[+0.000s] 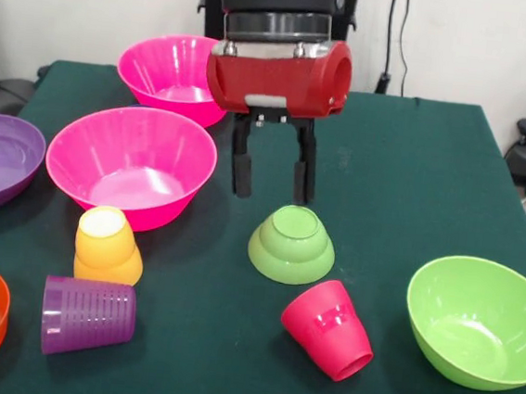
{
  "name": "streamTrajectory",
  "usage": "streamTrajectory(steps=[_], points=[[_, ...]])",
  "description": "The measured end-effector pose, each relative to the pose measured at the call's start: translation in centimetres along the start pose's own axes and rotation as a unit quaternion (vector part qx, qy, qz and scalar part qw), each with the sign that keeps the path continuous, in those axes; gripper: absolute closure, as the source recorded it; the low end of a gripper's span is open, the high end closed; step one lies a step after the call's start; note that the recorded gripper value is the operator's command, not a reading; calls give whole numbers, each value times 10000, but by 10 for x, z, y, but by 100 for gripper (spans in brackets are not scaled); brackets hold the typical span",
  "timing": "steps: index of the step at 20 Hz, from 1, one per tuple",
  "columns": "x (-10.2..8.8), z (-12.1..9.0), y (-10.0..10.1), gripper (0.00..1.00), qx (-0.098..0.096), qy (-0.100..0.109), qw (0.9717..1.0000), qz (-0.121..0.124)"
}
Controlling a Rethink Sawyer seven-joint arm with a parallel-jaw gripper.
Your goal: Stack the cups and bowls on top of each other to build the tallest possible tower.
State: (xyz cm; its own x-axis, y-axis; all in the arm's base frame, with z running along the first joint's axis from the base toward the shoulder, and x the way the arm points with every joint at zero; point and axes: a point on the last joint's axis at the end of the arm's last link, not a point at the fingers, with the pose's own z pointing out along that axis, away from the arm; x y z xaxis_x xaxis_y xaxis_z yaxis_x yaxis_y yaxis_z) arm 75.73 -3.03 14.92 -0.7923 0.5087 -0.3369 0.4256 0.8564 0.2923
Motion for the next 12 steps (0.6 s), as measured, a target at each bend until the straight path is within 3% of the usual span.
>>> streamTrajectory(steps=[7,12], points=[[7,23,-22,0,-15,191,9996,190],[15,47,-46,0,-195,409,9977,512]])
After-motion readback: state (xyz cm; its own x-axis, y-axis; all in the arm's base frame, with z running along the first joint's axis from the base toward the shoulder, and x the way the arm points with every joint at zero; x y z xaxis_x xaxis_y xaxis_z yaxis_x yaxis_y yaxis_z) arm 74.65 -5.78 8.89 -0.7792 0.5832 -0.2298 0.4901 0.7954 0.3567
